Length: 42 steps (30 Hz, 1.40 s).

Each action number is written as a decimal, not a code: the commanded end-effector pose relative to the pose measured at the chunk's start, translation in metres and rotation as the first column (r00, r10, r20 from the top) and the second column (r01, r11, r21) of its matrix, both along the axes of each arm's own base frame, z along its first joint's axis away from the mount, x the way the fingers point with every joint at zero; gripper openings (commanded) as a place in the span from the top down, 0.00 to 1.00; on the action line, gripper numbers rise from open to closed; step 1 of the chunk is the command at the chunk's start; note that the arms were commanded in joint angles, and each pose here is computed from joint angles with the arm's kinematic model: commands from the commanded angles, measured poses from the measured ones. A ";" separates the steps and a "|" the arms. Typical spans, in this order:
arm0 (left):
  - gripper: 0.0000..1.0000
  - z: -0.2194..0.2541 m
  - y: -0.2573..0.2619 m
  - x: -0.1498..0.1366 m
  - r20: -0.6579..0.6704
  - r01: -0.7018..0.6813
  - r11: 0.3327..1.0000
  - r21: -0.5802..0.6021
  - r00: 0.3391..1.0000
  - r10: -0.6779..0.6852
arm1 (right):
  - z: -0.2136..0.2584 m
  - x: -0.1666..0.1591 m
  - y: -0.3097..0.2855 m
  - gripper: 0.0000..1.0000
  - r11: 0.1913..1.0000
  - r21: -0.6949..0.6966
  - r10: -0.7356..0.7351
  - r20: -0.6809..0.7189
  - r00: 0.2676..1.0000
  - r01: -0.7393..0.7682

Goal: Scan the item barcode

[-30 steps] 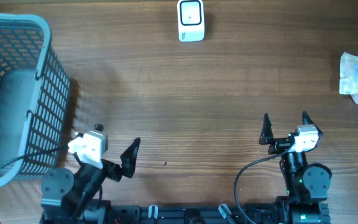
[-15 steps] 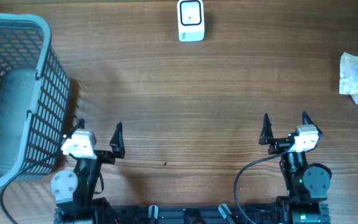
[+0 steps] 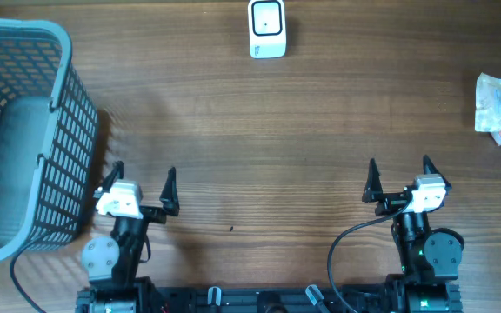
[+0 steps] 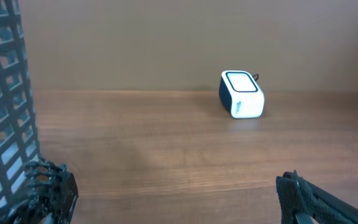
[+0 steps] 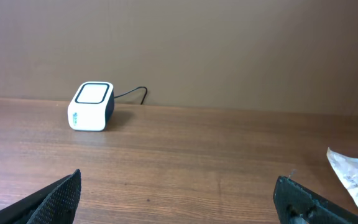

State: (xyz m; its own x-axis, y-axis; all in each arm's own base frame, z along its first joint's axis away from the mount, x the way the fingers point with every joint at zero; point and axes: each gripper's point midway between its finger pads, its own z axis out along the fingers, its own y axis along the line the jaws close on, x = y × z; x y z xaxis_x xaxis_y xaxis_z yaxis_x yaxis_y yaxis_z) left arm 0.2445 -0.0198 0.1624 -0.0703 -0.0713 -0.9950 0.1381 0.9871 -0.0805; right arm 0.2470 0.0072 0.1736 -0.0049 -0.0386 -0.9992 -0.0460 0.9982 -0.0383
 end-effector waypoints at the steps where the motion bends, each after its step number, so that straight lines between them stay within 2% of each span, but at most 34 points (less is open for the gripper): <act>1: 0.00 -0.005 0.011 0.001 -0.006 -0.110 0.993 0.043 0.994 0.110 | 0.002 0.000 -0.003 0.00 1.000 0.015 -0.016 0.008 1.000 0.016; 3: 0.00 -0.005 0.012 0.001 0.002 -0.119 0.989 0.084 0.993 0.119 | 0.002 0.000 -0.003 0.00 1.000 0.015 -0.016 0.008 1.000 0.016; 8: 0.00 -0.005 0.036 0.001 -0.002 -0.211 0.975 0.067 0.977 0.212 | 0.002 0.000 -0.003 0.00 1.000 0.015 -0.016 0.008 1.000 0.016; 13: 0.00 -0.005 0.040 0.001 -0.004 -0.231 0.971 0.061 0.973 0.232 | 0.002 0.000 -0.003 0.00 1.000 0.015 -0.016 0.008 1.000 0.016; 42: 0.00 -0.005 0.032 0.001 -0.007 -0.195 0.980 0.038 0.981 0.196 | 0.002 0.000 -0.003 0.00 1.000 0.015 -0.016 0.008 1.000 0.016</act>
State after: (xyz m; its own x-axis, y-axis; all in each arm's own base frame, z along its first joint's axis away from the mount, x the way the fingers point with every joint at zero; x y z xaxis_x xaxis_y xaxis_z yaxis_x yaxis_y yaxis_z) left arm 0.2458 0.0135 0.1589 -0.0721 -0.0385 -0.9967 -0.0670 0.9972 -0.0337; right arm 0.2470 0.0073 0.1736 -0.0049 -0.0386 -0.9992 -0.0464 0.9982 -0.0383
